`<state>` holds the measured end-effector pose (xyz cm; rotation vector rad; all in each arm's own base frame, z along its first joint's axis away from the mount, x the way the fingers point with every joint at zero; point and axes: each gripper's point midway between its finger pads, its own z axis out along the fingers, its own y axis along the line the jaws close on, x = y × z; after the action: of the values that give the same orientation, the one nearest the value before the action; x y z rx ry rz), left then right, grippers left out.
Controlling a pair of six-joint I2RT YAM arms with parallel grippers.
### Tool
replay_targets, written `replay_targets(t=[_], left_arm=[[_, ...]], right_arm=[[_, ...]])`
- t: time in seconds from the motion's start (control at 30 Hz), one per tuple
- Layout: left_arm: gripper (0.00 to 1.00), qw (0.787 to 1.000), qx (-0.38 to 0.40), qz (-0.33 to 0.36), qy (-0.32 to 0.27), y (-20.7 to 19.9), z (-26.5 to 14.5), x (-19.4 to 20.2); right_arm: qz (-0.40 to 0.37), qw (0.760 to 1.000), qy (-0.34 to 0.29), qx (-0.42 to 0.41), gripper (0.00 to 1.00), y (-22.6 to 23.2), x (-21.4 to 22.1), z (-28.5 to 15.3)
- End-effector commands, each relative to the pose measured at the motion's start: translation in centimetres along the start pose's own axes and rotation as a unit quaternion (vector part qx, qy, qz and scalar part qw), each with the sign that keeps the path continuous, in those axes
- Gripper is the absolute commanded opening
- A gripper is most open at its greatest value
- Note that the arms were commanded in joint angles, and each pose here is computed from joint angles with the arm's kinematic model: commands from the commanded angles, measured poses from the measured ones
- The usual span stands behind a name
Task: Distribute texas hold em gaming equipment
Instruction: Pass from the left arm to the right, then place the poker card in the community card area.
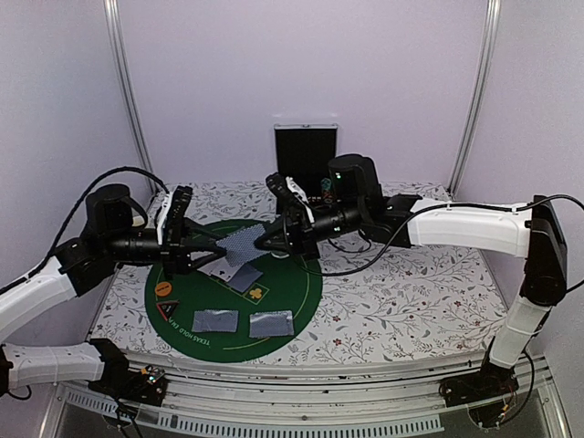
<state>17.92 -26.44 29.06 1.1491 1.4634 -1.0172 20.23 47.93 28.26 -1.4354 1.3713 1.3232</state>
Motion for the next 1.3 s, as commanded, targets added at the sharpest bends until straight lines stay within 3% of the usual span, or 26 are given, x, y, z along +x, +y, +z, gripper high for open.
replay_targets(t=[0.0,0.1,0.27,0.57,0.9,1.27], left_arm=[[0.27,0.995,-0.1,0.007,0.026,2.8,-0.8,1.1],[0.28,0.982,-0.179,-0.013,0.053,5.9,-1.5,2.2],[0.3,0.96,-0.262,-0.045,0.083,9.4,-2.5,3.7],[0.31,0.921,-0.352,-0.083,0.145,13.2,-4.2,7.0],[0.32,0.918,-0.354,-0.086,0.156,13.3,-4.4,7.9],[0.32,0.92,-0.349,-0.089,0.158,13.4,-4.1,8.1]], right_arm=[[0.006,1.0,-0.008,0.005,0.01,0.0,-0.9,-1.8],[0.039,0.998,0.023,0.05,0.01,-2.3,0.6,-1.6],[0.11,0.978,0.134,0.118,0.01,-7.3,6.6,0.4],[0.168,0.949,0.229,0.136,0.01,-11.8,13.4,3.6],[0.236,0.914,0.321,0.076,0.01,-11.5,22.4,5.3],[0.242,0.9,0.348,0.102,0.01,-12.6,24.4,4.0]])
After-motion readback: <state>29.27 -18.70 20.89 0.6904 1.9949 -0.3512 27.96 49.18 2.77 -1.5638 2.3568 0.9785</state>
